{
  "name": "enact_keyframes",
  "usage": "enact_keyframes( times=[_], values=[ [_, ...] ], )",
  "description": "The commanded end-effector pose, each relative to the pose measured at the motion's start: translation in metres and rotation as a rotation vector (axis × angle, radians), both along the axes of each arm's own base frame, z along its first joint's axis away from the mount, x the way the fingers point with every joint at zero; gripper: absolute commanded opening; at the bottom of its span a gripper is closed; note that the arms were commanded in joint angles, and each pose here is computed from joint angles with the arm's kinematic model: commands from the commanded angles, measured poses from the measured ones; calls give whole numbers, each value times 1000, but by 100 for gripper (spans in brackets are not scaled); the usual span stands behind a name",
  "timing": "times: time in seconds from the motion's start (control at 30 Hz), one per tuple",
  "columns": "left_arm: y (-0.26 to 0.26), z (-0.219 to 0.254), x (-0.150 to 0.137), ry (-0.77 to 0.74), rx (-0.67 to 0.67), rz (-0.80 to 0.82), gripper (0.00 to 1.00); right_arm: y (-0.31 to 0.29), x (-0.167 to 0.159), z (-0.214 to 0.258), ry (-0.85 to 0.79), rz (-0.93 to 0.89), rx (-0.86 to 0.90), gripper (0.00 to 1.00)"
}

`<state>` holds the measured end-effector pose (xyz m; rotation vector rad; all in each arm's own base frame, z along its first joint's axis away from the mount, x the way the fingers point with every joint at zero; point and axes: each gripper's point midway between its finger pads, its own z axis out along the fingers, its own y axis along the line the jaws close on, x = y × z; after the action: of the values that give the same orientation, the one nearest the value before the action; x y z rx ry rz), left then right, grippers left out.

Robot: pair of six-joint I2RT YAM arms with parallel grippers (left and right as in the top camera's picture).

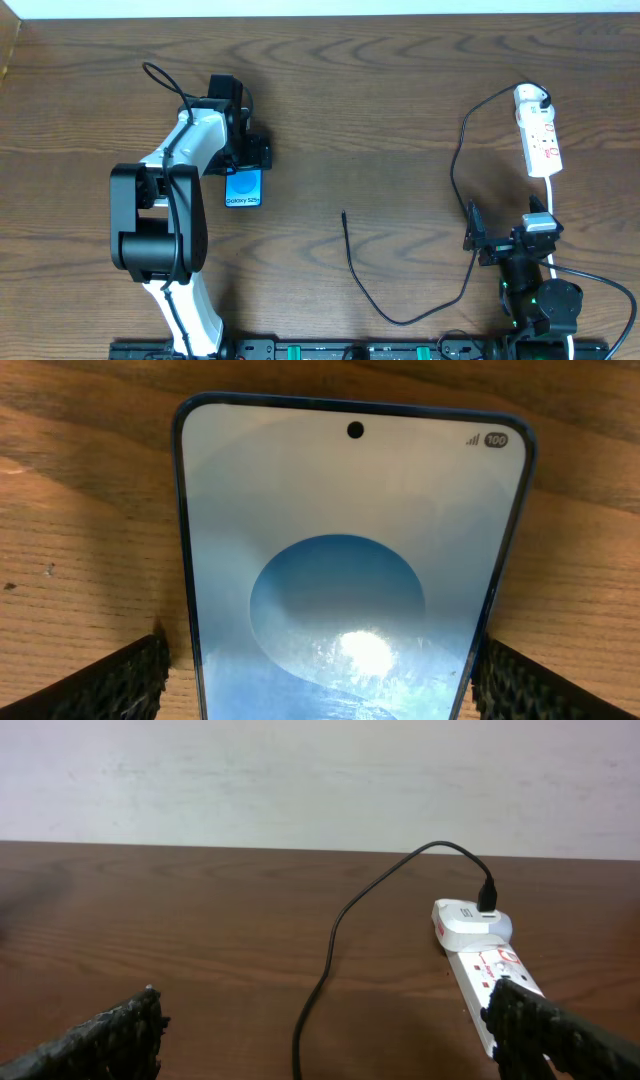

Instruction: Plug charger to phone and switch on socket

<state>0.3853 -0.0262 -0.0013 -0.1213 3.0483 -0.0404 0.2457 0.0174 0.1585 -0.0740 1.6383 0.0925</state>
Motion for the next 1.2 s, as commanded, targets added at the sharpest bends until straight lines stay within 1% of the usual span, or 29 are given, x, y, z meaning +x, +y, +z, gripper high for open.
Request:
enact_keyframes(
  times=[0.0, 0.3, 0.53, 1.17],
  values=[
    [1, -2, 2, 1, 2, -6, 94, 2, 0, 0, 0, 5, 3, 99],
    [1, -2, 2, 2, 2, -6, 93, 2, 0, 0, 0, 5, 3, 99],
    [1, -2, 2, 2, 2, -6, 89, 2, 0, 0, 0, 5, 3, 99],
    [1, -2, 2, 2, 2, -6, 86, 2, 0, 0, 0, 5, 3, 99]
  ],
)
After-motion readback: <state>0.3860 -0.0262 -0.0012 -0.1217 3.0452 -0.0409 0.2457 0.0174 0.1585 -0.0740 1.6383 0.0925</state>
